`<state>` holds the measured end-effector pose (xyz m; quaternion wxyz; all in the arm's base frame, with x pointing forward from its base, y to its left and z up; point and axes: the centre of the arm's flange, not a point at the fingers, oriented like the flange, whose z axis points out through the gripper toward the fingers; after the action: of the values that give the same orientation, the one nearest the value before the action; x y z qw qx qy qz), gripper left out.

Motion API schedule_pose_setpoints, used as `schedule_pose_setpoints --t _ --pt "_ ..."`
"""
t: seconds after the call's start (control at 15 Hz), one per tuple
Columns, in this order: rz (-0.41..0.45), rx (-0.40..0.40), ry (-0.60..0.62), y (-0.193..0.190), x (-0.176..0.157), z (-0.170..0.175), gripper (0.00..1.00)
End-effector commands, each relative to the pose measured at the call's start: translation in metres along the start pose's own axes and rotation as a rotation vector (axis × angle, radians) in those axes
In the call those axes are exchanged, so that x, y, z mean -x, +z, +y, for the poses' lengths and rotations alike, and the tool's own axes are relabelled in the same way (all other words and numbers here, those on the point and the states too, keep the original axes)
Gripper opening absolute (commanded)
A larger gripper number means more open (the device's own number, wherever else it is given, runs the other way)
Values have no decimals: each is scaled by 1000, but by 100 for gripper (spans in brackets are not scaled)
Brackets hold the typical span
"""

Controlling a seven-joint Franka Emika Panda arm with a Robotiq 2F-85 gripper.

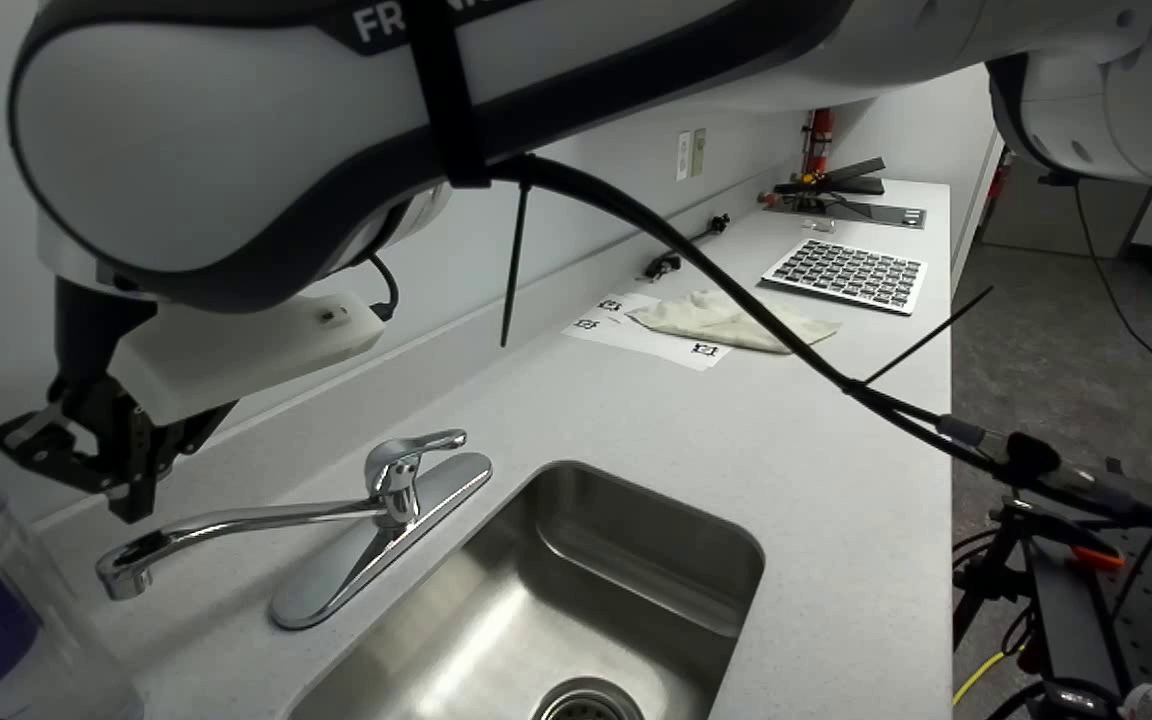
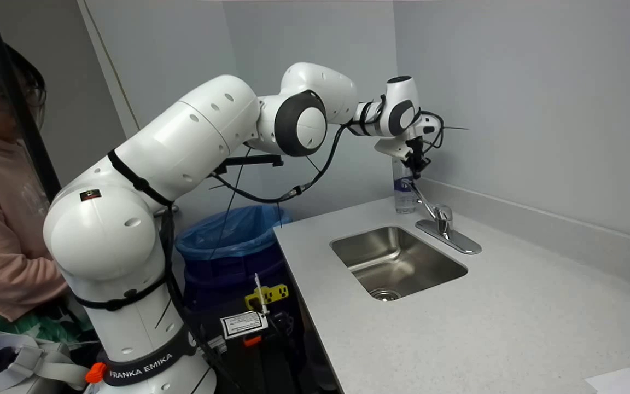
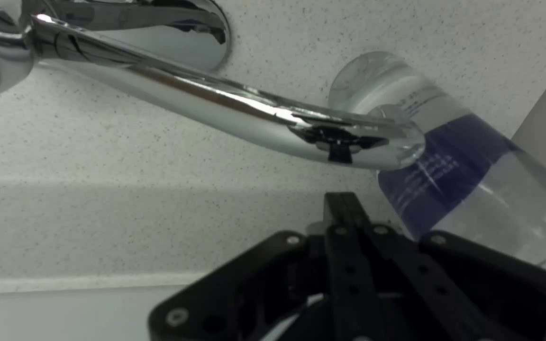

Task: Close the tap and move the spout to the right

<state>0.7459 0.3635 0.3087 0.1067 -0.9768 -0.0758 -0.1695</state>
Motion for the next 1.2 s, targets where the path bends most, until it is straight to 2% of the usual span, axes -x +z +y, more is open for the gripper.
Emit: schedule_pose_setpoints --t 0.0,0.73,1.13 --pt "-39 -38 -11 8 -14 -5 0" --pt "-168 -90 -51 -4 16 -3 0" --pt "-169 -66 -64 -10 23 -1 0"
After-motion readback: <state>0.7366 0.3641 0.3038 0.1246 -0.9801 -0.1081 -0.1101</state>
